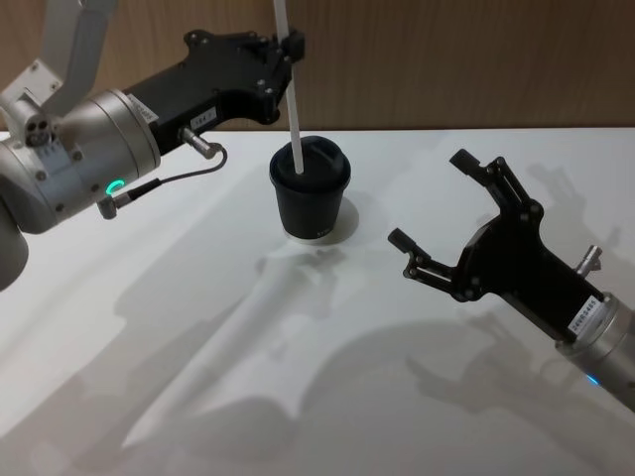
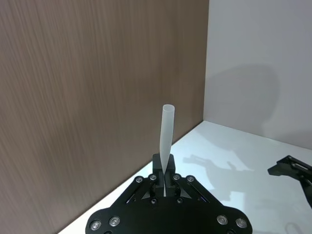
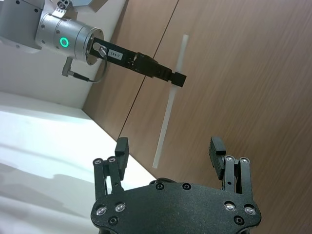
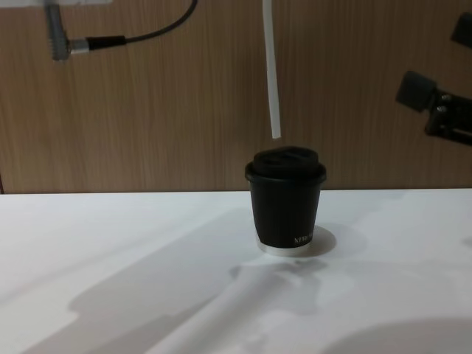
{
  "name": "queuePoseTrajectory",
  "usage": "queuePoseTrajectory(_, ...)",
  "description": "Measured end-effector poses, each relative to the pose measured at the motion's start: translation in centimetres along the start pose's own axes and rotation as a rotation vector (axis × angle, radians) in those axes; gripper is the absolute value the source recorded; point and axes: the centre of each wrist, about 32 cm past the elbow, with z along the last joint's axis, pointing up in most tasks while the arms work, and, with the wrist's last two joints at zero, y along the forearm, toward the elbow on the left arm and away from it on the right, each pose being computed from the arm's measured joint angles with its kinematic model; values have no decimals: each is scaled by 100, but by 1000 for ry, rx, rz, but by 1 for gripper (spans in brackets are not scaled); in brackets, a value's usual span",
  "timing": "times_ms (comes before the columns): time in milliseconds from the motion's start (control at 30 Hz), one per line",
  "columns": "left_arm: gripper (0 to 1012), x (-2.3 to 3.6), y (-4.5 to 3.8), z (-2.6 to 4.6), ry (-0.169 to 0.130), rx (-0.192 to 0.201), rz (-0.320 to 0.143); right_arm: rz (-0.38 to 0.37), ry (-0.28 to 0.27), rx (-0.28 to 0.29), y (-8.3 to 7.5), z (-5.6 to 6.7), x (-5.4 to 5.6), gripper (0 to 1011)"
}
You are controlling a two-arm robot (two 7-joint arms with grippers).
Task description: Pick up the straw with one hand, pass it to the other hand, and insert it into the cup.
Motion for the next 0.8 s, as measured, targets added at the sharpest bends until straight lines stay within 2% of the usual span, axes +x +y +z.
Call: queuePoseTrajectory(800,19,59,-116,-85,-11,13,23,0,0,0,0,0,0,1001)
